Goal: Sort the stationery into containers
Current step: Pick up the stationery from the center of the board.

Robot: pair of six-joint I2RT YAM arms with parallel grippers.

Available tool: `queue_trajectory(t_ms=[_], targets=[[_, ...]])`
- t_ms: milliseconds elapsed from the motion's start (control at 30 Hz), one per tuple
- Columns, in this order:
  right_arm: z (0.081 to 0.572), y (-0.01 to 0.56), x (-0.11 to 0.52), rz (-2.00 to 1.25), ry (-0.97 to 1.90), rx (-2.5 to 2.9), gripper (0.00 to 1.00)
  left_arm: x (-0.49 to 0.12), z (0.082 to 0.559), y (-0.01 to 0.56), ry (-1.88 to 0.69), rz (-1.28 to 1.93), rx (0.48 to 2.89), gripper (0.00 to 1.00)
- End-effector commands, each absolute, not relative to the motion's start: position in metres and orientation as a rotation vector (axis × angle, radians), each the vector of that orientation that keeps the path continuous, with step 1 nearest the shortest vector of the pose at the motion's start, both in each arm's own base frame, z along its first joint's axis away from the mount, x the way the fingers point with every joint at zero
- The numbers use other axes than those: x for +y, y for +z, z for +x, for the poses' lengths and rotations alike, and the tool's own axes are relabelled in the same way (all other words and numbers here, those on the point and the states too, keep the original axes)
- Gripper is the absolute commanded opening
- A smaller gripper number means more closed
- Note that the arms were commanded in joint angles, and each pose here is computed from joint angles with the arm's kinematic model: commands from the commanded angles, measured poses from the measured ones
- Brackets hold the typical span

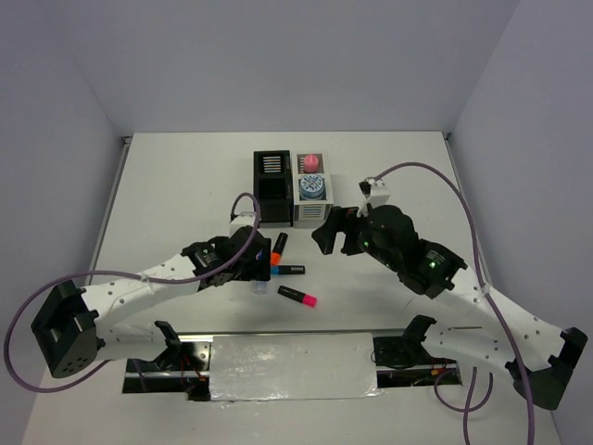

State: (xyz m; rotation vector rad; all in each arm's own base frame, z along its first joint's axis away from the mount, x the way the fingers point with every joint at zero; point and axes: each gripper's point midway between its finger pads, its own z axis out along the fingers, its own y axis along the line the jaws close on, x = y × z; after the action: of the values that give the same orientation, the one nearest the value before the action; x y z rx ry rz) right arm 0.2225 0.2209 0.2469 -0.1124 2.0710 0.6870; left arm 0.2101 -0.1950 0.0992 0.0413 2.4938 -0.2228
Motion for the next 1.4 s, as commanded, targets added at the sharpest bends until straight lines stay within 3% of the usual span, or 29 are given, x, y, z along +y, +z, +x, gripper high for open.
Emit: queue_trajectory(t_ms=[0, 333, 633, 667, 1000, 1100, 1167, 1200, 1300, 1367], targets=[[0.213, 0.248, 0.217, -0.123, 0.718, 2.042, 1.00, -0.219, 0.227, 0.098, -0.344, -0.024, 2.434, 0.96], [0.202, 0.246, 0.217, -0.165, 0.771, 2.035, 1.00, -0.218, 0.247, 0.059, -0.179, -0.019, 2.495, 0.83], [0.201, 0.251, 0.210, -0.170, 0.743, 2.013, 1.00, -0.214, 0.235, 0.043, -0.201, 0.002, 2.524, 0.79], [0.202, 0.250, 0.212, -0.178, 0.743, 2.014, 1.00, -0.216, 0.234, 0.041, -0.213, 0.005, 2.529, 0.74], [0.207, 0.264, 0.227, -0.217, 0.784, 1.992, 1.00, -0.196, 0.222, 0.026, -0.147, -0.025, 2.553, 0.65], [0.209, 0.260, 0.230, -0.227, 0.779, 2.001, 1.00, -0.192, 0.221, 0.029, -0.147, -0.024, 2.540, 0.50], [0.210, 0.258, 0.235, -0.243, 0.799, 1.998, 1.00, -0.189, 0.219, 0.027, -0.137, -0.014, 2.543, 0.35], [0.210, 0.254, 0.237, -0.248, 0.802, 2.004, 1.00, -0.188, 0.219, 0.025, -0.134, -0.011, 2.544, 0.21], [0.212, 0.248, 0.244, -0.243, 0.825, 2.018, 1.00, -0.192, 0.219, 0.022, -0.162, 0.017, 2.535, 0.00], [0.214, 0.247, 0.244, -0.214, 0.826, 2.017, 1.00, -0.196, 0.220, 0.031, -0.214, 0.012, 2.502, 0.00]])
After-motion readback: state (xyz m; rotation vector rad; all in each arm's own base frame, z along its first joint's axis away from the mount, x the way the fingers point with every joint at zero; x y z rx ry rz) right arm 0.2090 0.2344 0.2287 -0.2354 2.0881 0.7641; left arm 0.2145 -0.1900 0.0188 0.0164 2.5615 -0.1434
